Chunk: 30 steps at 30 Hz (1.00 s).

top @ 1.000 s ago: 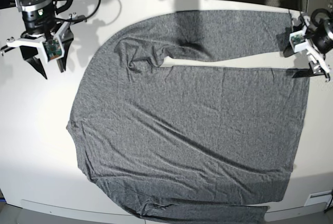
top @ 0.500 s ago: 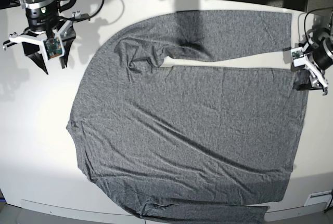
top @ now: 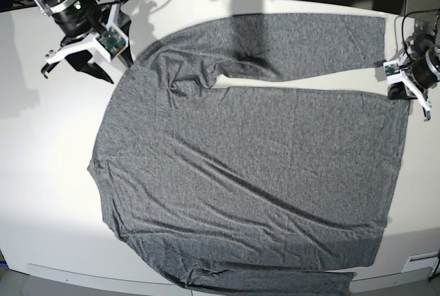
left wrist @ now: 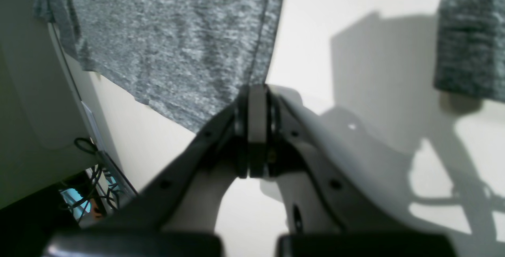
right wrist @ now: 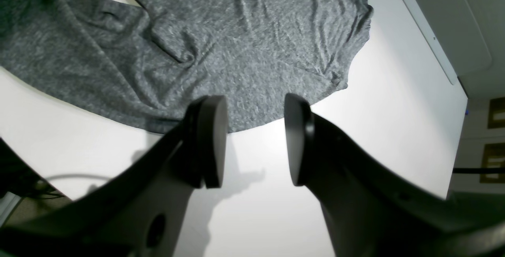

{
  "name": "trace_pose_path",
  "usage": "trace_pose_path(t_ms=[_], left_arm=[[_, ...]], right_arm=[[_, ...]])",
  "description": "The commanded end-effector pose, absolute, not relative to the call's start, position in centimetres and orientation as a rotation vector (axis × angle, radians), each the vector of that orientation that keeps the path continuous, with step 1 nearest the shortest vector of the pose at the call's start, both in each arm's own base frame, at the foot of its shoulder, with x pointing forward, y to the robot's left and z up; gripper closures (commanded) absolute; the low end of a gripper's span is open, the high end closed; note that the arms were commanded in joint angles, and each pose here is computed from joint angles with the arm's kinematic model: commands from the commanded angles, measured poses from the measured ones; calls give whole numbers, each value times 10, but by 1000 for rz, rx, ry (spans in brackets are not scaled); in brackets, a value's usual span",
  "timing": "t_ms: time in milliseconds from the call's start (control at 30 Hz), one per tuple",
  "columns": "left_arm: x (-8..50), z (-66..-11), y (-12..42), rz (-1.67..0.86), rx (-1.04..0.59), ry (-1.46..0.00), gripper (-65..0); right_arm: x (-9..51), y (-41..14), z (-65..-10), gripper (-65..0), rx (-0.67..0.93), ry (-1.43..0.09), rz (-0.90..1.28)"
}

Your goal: Fold the T-shirt properly

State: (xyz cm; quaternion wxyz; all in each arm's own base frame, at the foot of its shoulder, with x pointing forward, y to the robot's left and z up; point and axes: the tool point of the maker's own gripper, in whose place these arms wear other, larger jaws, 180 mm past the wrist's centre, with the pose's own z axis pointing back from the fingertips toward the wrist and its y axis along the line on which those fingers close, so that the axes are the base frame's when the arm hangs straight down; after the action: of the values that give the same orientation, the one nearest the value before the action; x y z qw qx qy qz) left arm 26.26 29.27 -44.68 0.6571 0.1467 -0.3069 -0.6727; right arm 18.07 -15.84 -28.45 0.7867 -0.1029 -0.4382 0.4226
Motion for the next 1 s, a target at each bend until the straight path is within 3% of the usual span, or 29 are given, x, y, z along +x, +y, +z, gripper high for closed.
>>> trace_pose_path(t_ms=[0,200,267,333,500,767,967], left_arm=[[268,-438,299,-1536,356,-699,0],[273,-433,292,-1544,364,-723,-7],[272,-434,293,-1543,363,-720,-204],[274,-433,294,-1541,368,-722,-314],[276,-433,304,-1526,418,-729,-318],[251,-461,349,-1458,414,-577,-318],[249,-463,297,-1487,288,-731,-316]], right_arm=[[183,-156,-276,-247,-226,-977,924],[178,-151,-280,-247,-195,-954,970],[178,-151,-280,-247,-196,-954,970],[178,-151,-280,-247,-196,-954,970],[178,-150,-280,-247,-193,-958,970],[179,-150,-280,-247,-192,-961,970],[181,-147,-277,-246,-184,-980,969]])
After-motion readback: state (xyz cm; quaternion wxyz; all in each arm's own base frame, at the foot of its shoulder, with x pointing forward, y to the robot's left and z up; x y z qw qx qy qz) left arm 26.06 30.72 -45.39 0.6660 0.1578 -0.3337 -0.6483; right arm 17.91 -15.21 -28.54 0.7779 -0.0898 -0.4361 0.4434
